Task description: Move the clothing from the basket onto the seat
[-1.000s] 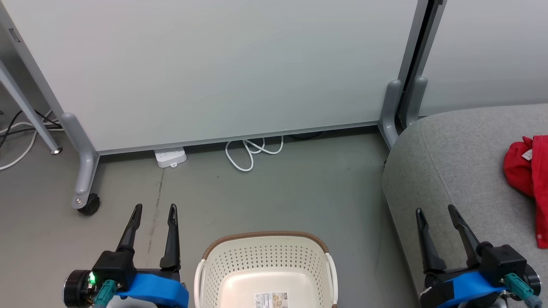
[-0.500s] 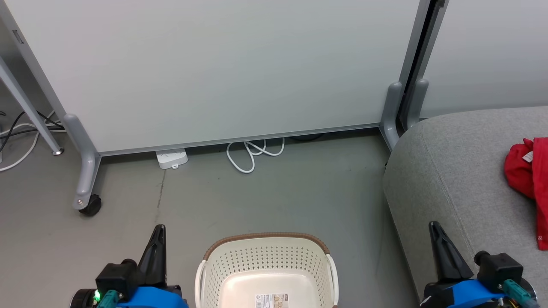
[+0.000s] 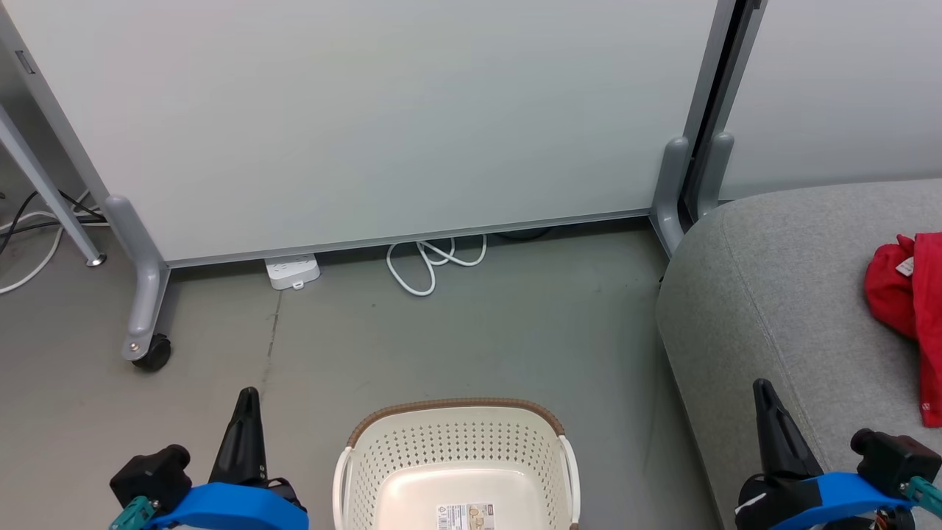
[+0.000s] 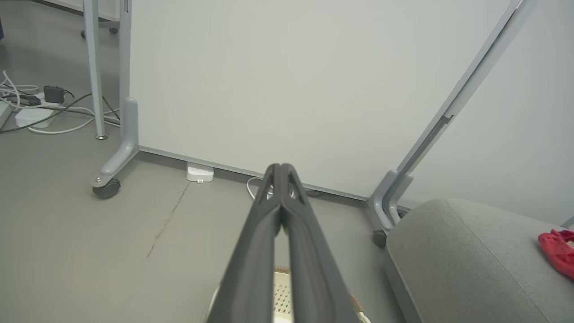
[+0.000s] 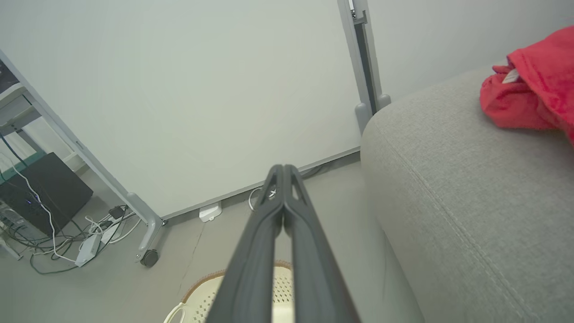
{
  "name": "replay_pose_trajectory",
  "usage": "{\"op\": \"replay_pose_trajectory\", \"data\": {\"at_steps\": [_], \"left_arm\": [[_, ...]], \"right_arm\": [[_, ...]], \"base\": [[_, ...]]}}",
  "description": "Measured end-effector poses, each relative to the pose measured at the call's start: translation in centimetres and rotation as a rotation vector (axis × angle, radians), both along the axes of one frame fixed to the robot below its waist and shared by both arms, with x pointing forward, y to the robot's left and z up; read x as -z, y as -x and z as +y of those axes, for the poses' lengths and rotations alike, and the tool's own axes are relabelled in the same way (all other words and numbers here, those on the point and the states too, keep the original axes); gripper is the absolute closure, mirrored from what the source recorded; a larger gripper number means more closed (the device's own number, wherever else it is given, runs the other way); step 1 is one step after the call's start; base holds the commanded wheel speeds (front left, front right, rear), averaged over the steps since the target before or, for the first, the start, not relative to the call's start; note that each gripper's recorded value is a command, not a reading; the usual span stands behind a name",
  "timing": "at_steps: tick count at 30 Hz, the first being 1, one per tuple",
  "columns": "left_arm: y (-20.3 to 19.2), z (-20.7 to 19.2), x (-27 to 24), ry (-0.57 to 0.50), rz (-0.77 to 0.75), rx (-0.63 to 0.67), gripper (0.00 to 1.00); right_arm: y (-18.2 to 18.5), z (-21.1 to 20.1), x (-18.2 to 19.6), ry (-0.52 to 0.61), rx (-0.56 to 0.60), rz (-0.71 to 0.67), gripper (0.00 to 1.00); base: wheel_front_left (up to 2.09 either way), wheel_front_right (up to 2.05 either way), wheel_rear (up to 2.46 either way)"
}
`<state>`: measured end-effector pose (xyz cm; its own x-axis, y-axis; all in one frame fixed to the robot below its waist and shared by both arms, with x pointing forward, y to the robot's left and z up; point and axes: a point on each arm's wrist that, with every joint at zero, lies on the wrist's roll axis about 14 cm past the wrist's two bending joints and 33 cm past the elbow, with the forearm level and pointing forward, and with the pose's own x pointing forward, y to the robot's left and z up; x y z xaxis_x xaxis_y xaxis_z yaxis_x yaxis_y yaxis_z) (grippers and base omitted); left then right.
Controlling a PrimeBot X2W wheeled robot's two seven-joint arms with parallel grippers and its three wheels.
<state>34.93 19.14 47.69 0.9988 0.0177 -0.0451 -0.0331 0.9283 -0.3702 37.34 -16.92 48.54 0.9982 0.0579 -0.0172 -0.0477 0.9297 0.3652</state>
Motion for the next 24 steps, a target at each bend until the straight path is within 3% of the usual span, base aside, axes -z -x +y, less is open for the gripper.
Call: {"op": "replay_pose_trajectory", "data": {"at_steps": [24], "left_arm": [[-1.0, 0.9, -0.3, 0.371, 0.014, -0.058, 1.00]], "right_arm": [[-0.4, -1.3, 0.1, -0.373, 0.064, 0.048, 1.00]], "base": [[0.00, 0.00, 0.00]]}}
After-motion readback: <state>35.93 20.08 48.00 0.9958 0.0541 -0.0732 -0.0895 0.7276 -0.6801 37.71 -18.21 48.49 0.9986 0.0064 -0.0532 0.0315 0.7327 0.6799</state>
